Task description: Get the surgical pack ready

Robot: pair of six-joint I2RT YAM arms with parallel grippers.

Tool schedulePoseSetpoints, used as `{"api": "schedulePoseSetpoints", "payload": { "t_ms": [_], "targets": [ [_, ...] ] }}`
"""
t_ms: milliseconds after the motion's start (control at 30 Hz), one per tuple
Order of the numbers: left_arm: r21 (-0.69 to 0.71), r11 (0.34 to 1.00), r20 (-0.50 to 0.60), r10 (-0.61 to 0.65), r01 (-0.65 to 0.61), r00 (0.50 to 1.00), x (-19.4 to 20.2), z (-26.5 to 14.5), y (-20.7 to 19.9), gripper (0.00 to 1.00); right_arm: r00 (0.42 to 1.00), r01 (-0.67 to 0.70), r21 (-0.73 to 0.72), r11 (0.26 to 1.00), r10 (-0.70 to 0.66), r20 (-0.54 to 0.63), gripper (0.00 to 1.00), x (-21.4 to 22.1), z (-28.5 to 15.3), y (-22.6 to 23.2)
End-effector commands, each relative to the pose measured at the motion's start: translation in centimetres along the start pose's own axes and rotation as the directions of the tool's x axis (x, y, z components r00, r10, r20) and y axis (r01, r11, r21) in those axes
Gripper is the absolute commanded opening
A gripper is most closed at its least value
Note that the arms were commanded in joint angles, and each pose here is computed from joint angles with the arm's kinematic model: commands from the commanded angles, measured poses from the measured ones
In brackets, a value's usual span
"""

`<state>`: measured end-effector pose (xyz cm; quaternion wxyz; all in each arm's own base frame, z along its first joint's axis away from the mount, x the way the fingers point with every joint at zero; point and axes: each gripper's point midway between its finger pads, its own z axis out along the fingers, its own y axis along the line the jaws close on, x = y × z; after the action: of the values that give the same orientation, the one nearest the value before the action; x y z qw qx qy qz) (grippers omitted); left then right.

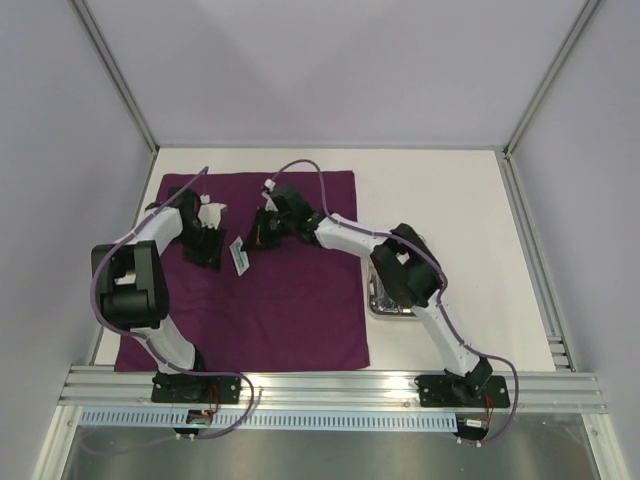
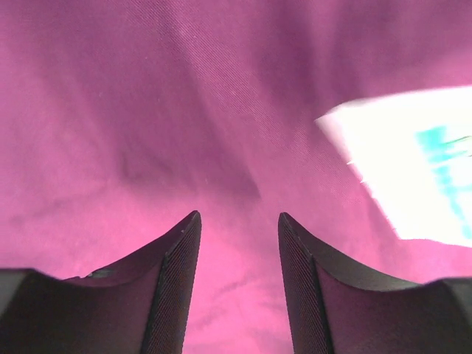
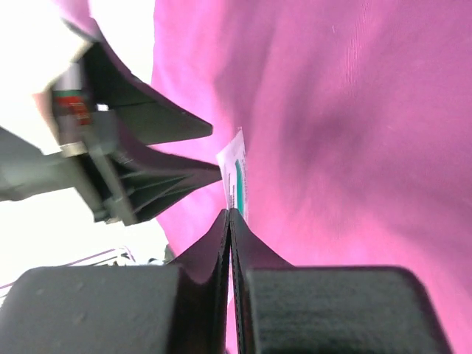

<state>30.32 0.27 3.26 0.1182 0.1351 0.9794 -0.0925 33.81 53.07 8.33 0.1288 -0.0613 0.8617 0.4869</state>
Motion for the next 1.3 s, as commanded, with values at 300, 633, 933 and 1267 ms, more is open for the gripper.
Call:
{"api": "schedulePoseSetpoints", "payload": {
  "t_ms": [300,633,933,1267],
  "targets": [
    [0.01,0.998,0.063,0.067,-0.068,0.996,0.4,-3.2,-1.4,0.56,0.964,0.091,0.036,0.995,-0.097,0.247,0.01,-3.9,-19.7,-0.3],
    [0.041,0.997,0.068,0.063,-0.066,0.996,0.3,-3.1,-2.0,0.56,0.896,-0.229,0.319,0.92,0.071,0.438,0.01,1.0,-35.7,-17.8],
    [0.043,0.997,0.052,0.068,-0.07,0.996,0.7,-3.0,-2.0,0.56,0.867,-0.32,0.264,0.91,0.169,0.468,0.0,0.0,-37.3,-22.4],
    [0.053,0.996,0.051,0.068,-0.071,0.996,0.3,-3.2,-2.0,0.56,0.898,-0.301,0.402,0.865,0.115,0.424,0.13,0.4,-38.1,-24.4]
  ]
}}
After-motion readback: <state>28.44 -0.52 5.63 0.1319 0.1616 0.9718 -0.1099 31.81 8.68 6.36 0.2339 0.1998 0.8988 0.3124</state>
